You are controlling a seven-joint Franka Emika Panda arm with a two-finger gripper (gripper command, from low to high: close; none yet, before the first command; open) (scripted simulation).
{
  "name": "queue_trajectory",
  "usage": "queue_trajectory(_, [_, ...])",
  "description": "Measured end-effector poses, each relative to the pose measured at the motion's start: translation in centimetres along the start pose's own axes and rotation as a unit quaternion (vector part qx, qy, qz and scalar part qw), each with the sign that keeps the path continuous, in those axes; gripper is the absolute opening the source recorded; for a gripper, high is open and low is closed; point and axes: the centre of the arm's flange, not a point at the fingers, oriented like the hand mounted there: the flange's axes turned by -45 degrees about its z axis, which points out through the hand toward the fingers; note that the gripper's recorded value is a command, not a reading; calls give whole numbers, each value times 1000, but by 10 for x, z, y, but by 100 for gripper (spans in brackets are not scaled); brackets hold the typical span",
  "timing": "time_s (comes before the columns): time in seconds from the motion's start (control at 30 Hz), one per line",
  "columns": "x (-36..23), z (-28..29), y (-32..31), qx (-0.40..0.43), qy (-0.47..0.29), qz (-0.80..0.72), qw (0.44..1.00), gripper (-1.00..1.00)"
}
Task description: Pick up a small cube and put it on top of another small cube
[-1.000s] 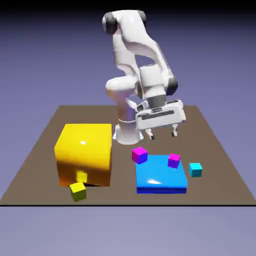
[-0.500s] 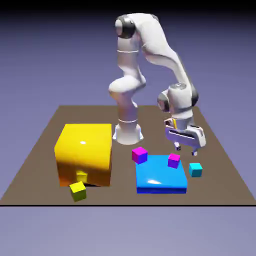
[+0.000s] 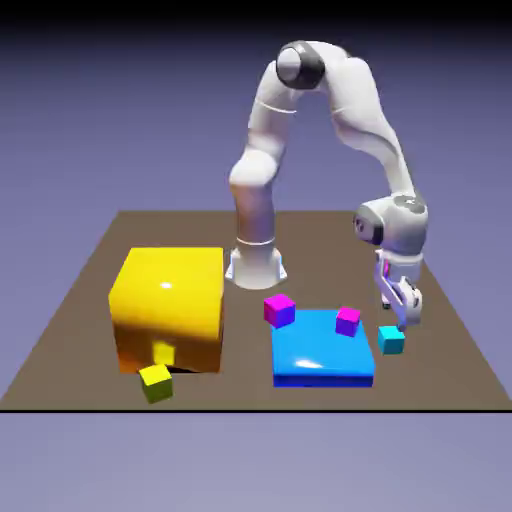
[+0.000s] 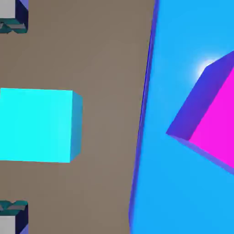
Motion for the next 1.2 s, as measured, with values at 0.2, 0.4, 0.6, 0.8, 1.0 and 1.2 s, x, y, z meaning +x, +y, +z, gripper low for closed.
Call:
queue_trajectory(0.2, [0,70,0,0,0,0,1000,-100])
queue_trajectory(0.4, [-1,17,-1,2,0,-1,1000,-100])
queue_trajectory(0.6, [-56,-22,27,-59,-8,-106,993,-100])
queue_trajectory(0.8, [-5,-6,-33,-155,0,5,988,-100])
queue_trajectory(1.0, [47,-2,-83,-237,-28,101,966,-100])
queue_trajectory(1.2, [139,-5,-142,-281,-82,242,925,-100])
